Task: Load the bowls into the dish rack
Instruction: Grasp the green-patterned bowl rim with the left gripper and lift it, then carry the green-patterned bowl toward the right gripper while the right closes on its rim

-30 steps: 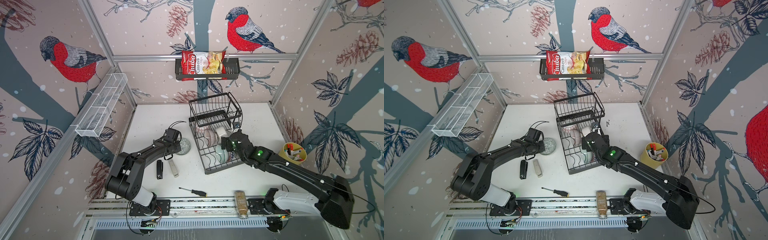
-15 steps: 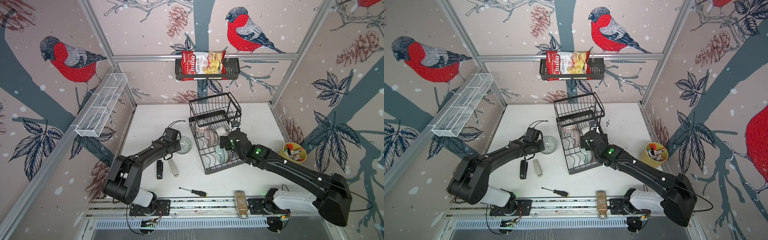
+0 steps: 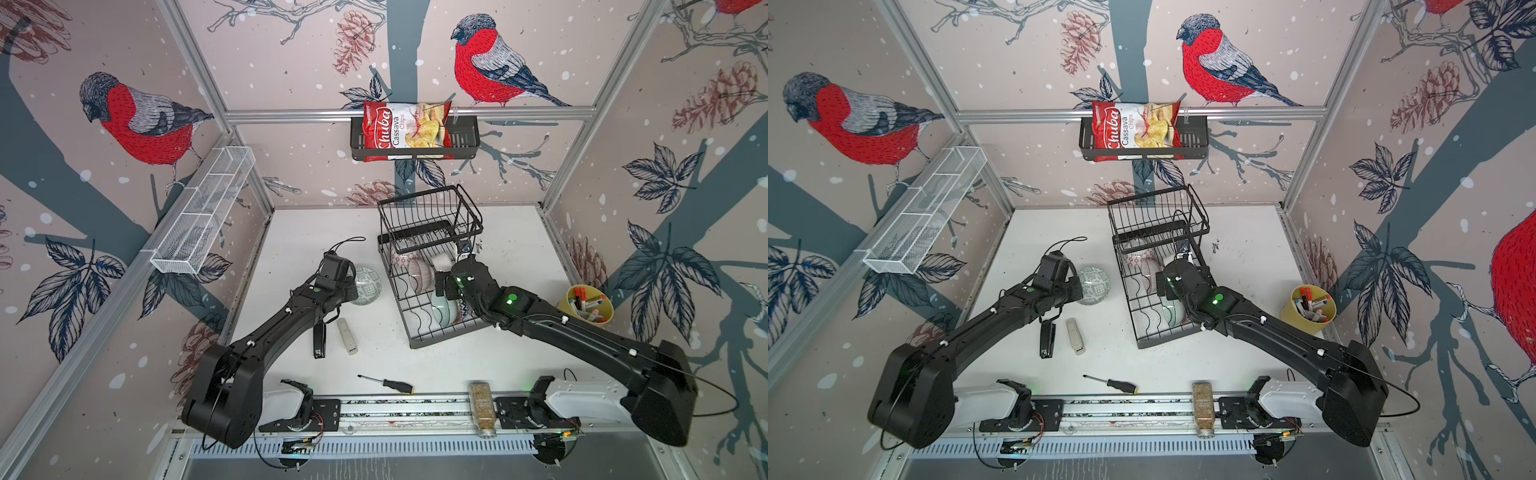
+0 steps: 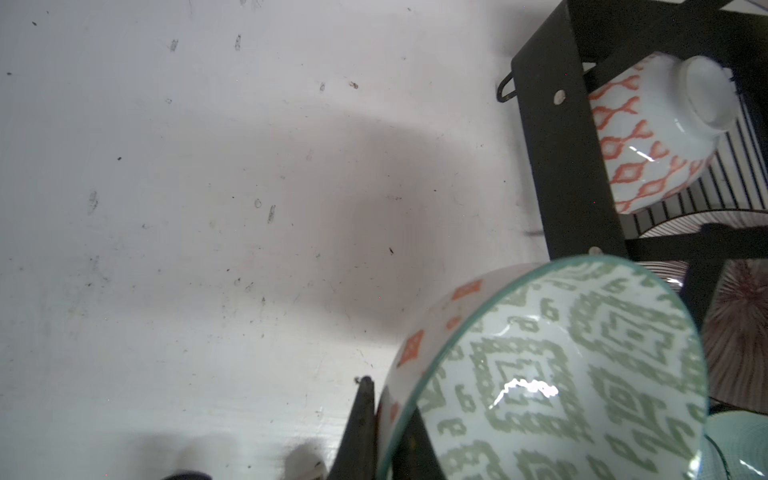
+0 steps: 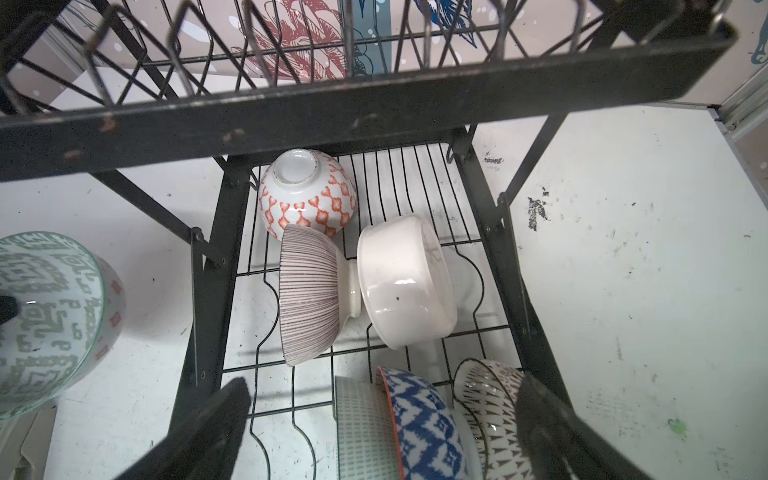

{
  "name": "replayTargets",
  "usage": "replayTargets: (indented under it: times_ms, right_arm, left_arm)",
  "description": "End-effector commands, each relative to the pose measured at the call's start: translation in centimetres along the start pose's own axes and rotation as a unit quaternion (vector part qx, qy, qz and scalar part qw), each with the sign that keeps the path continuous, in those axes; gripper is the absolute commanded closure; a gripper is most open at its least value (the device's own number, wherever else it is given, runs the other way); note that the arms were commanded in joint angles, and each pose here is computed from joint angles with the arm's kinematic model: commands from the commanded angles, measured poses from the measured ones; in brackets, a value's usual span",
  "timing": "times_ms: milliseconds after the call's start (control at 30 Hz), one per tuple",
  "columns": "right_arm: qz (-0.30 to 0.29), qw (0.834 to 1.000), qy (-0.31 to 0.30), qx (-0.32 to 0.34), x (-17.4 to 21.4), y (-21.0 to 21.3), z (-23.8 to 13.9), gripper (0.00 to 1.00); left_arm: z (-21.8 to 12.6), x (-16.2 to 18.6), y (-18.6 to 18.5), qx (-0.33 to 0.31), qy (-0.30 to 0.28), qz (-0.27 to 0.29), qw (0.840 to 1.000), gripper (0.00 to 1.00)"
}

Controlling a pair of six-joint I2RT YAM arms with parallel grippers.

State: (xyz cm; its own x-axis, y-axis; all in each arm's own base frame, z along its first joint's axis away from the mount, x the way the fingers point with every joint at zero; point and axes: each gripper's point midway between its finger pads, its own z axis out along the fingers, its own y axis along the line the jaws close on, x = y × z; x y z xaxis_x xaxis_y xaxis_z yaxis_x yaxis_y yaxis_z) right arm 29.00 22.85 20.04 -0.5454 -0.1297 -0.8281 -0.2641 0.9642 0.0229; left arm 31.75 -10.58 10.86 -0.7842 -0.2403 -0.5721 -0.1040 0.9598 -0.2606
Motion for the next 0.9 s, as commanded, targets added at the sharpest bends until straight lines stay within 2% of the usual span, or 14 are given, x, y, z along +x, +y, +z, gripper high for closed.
replayTargets:
  times_ms: [0, 400, 633, 867]
  right_arm:
    - [0.005, 1.000, -0.003, -0.007, -0.4, 0.5, 0.0, 0.01]
    - [0.000, 0.998, 0.013, -0.056, -0.1, 3.5, -0.1, 0.01]
    - [-0.027, 0.994, 0.027, -0.098, 0.1, 6.7, -0.3, 0.00]
    - [-0.059, 0.990, 0.038, -0.124, 0.6, 10.2, -0.8, 0.01]
  left_arm:
    - [-0.9, 0.4, -0.8, 0.032, 0.004, 0.001, 0.999, 1.00]
    - [-3.8, 2.3, -2.2, 0.094, 0.004, -0.003, 0.996, 1.00]
    - [-4.4, 4.1, -4.4, 0.115, 0.013, 0.014, 0.993, 1.00]
    - [-4.5, 4.0, -5.8, 0.128, 0.005, 0.016, 0.992, 1.00]
